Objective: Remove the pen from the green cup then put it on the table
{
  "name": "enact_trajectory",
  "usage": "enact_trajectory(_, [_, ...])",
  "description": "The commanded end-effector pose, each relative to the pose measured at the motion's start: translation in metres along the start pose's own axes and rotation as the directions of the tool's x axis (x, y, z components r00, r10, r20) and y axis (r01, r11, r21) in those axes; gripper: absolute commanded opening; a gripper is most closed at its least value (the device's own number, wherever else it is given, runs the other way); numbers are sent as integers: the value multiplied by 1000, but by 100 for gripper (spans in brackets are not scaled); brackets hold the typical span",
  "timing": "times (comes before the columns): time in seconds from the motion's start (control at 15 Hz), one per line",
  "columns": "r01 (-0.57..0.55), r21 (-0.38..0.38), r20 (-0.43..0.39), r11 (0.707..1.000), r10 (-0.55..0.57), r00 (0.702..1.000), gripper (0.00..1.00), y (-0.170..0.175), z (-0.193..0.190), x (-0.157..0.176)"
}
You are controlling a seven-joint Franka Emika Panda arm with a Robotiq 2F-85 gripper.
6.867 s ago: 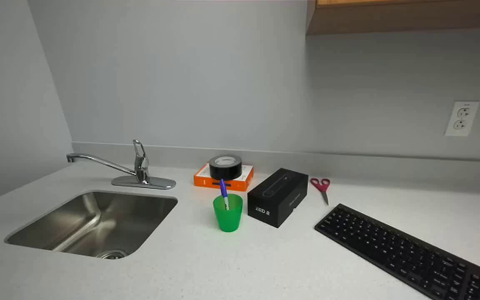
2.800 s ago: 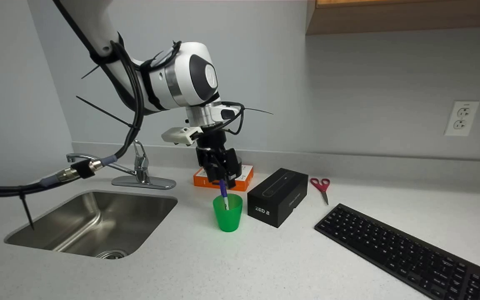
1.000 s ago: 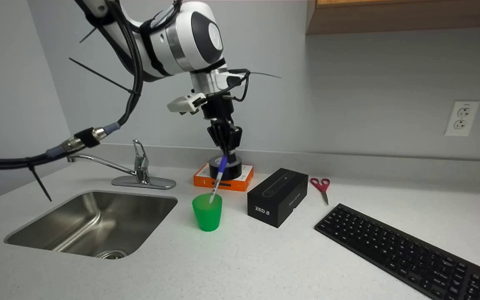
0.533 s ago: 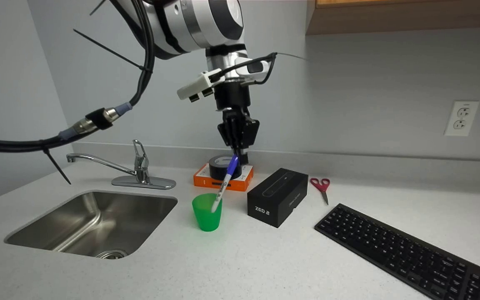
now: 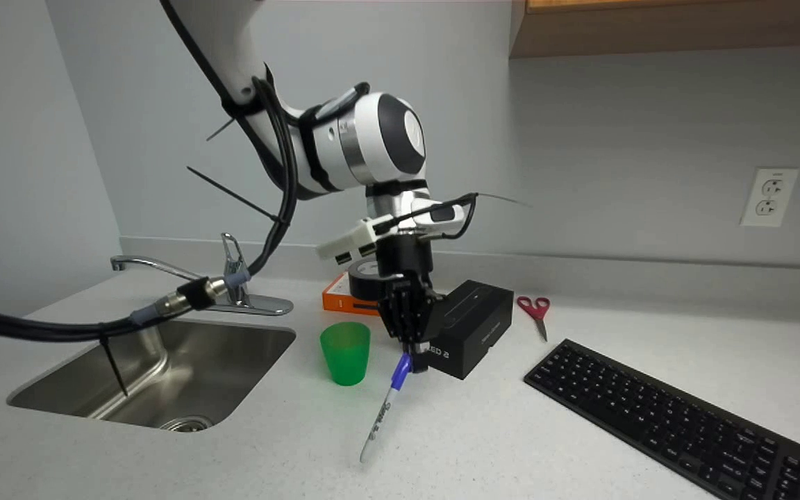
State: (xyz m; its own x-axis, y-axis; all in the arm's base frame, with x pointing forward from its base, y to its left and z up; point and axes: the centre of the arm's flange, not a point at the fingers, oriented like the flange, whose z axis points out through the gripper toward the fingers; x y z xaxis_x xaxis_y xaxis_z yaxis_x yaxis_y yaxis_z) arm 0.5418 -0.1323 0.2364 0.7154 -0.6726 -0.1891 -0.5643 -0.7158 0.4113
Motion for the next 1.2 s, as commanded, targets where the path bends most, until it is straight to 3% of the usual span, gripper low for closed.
enact_trajectory(0.0, [-12,-41,-39,999,10,999,3,-20,33,16])
enact_trajectory(0.2, [-12,-48,-51,999,10,999,3,-27,48,19])
enact_trajectory(0.27, [-14,-48,-50,999,12,999,36,-28,50,19])
enact_trajectory(0.4, [-18,-47,-55,999,15,998,44,-28,49,20])
enact_trajectory(0.87, [-27,-39,-74,999,24,997,98,-29,41,23])
enact_trajectory(1.13, [-31,-28,-75,999,29,997,100,-29,34,25])
